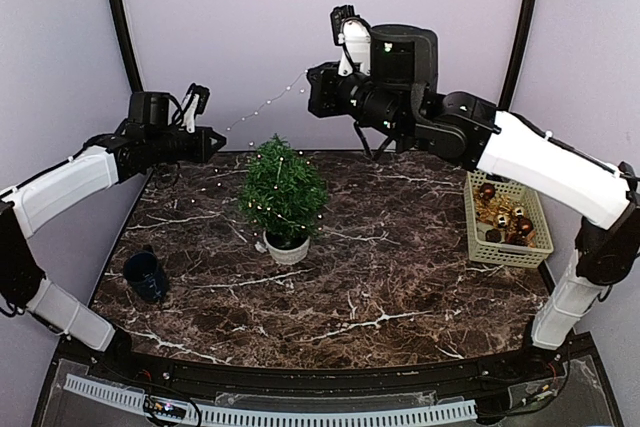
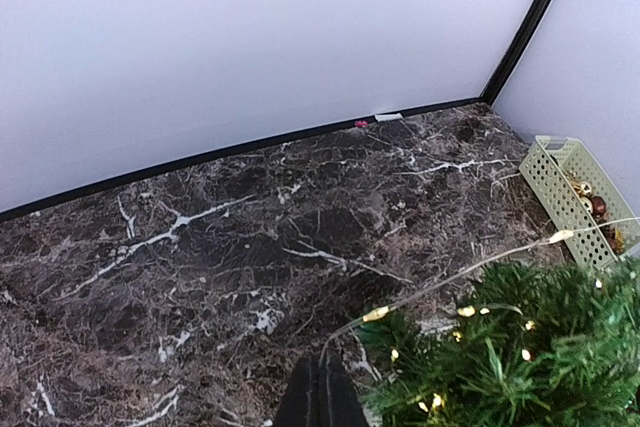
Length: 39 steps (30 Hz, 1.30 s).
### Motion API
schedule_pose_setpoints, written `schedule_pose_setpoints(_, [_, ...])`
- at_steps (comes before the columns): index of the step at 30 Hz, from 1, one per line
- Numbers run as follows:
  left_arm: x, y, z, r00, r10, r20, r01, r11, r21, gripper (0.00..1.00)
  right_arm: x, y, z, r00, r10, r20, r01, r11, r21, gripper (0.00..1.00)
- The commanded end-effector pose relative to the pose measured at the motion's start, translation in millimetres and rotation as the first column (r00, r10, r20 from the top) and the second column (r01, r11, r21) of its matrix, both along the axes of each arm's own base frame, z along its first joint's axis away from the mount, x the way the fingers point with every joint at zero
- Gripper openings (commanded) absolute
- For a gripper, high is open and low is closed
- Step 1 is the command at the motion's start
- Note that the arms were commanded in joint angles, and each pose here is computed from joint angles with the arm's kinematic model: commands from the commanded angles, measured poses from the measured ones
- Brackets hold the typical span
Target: Decorate the small christmas tree
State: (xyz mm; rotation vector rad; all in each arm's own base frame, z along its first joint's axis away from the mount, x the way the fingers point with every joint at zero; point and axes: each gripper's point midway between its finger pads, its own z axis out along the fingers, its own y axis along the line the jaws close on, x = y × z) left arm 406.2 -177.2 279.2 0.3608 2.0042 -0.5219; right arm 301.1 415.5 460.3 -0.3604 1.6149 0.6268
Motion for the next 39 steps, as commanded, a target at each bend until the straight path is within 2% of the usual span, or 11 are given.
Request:
schedule_pose_setpoints(1, [28.9, -5.2, 20.1, 0.997, -0.032, 0.072, 0.034, 0.999, -0.031, 0.00, 28.0, -8.4, 10.8, 0.999, -0.037, 0.000, 0.037, 0.997, 0.066, 0.00])
schedule_pose_setpoints(13, [93.6, -37.8, 0.2, 0.990, -0.125, 0.067, 0.128, 0.991, -0.048, 0.00, 96.1, -46.2, -15.3, 0.983, -0.169, -0.078, 0.175, 0.981, 0.080, 0.00])
schedule_pose_setpoints(20, [119.0, -59.5, -4.2, 0.974, -0.200, 0.101, 0.210, 0.974, -0.090, 0.00, 118.5, -78.4, -33.0, 0.959, -0.258, -0.117, 0.266, 0.962, 0.060, 0.00])
schedule_pose_setpoints(26, [137.2, -78.6, -31.2, 0.960, -0.271, 0.069, 0.278, 0.950, -0.144, 0.00, 126.9, -111.9, -50.0, 0.926, -0.344, -0.154, 0.355, 0.934, 0.049, 0.00])
schedule_pose_setpoints(36, [121.8, -111.7, -44.0, 0.868, -0.488, 0.092, 0.493, 0.822, -0.284, 0.00, 113.1, -134.7, -64.3, 0.912, -0.363, -0.193, 0.374, 0.927, 0.021, 0.00])
schedule_pose_setpoints(39, [114.8, -115.5, -41.2, 0.845, -0.524, 0.101, 0.527, 0.791, -0.311, 0.06, 105.6, -142.8, -61.5, 0.909, -0.367, -0.199, 0.380, 0.924, 0.033, 0.00])
